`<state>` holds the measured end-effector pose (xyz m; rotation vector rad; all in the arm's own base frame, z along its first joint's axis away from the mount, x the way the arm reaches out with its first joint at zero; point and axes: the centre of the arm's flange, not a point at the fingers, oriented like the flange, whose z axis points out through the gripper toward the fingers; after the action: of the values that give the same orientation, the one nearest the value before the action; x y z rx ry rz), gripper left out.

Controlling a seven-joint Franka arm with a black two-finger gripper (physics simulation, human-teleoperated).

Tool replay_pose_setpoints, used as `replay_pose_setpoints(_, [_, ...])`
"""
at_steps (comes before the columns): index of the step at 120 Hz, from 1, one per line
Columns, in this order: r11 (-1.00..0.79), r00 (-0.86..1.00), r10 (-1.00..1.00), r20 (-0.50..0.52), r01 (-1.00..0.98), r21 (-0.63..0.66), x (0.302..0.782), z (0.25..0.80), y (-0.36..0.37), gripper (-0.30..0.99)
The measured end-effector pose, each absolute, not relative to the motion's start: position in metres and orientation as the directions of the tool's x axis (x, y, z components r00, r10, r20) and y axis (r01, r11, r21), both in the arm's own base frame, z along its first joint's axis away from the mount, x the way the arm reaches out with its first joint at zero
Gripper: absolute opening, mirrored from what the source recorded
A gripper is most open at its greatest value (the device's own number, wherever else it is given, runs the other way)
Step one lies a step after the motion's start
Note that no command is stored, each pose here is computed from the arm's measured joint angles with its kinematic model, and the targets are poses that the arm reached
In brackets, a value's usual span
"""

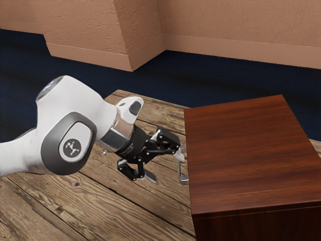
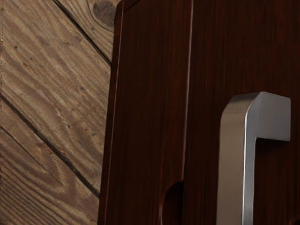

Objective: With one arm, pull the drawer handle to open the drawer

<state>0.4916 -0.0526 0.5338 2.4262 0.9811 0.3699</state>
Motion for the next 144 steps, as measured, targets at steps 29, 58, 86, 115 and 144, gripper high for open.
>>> replay_pose_setpoints(29, [-0.614,0.696,0.717,0.051,0.595,0.519,0.494,0.524,-0.048,0.69])
replay_pose_setpoints(58, [-0.657,0.706,0.699,0.111,0.573,0.490,0.496,0.528,-0.045,0.69])
replay_pose_setpoints(86, [-0.671,0.708,0.693,0.133,0.566,0.479,0.497,0.526,-0.045,0.69])
replay_pose_setpoints(115, [-0.672,0.709,0.692,0.135,0.563,0.481,0.489,0.530,-0.043,0.69])
replay_pose_setpoints(144, [-0.675,0.714,0.688,0.127,0.567,0.472,0.481,0.525,-0.042,0.69])
